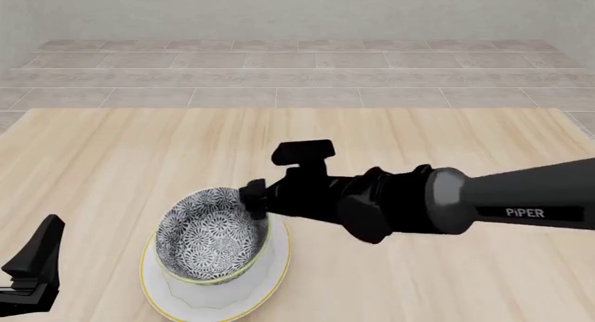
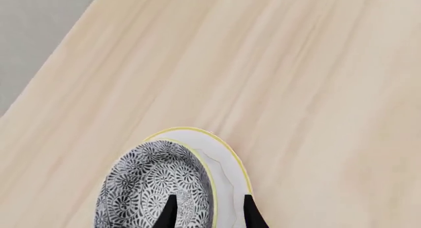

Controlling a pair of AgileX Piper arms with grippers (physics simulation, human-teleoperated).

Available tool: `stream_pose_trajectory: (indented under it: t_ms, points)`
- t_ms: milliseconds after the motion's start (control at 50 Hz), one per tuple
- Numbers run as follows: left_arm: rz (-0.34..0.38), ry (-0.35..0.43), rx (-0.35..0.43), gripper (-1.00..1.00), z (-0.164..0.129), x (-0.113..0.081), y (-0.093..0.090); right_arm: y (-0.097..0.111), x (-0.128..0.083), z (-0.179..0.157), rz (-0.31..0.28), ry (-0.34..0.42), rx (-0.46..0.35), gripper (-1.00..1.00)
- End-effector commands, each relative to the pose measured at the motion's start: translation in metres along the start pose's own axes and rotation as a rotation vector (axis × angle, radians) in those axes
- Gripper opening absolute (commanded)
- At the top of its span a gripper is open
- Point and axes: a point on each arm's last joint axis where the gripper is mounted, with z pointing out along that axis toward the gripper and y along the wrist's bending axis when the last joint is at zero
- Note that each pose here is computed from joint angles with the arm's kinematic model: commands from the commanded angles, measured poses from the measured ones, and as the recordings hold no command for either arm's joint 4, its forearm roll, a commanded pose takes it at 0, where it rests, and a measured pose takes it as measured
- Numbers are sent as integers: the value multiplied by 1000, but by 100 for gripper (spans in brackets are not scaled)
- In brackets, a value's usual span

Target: Put the bowl on the plate.

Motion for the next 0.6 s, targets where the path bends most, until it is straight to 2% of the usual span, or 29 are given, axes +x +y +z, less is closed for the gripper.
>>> stream_pose_trajectory:
  t_ms: [20,260,280,480,600]
  points:
    - [0,0,0,100,0,0,0,1,-24,-34,-41,-63,-4,100]
    - [0,0,0,100,0,0,0,-2,-52,-91,-80,-160,5,100]
    - [0,0,0,100,0,0,0,-2,-56,-104,-89,-178,8,100]
    - [0,0,0,100,0,0,0,-7,-65,-160,-128,-260,26,100]
    - [0,0,0,100,0,0,0,-16,-61,-192,-118,-317,49,100]
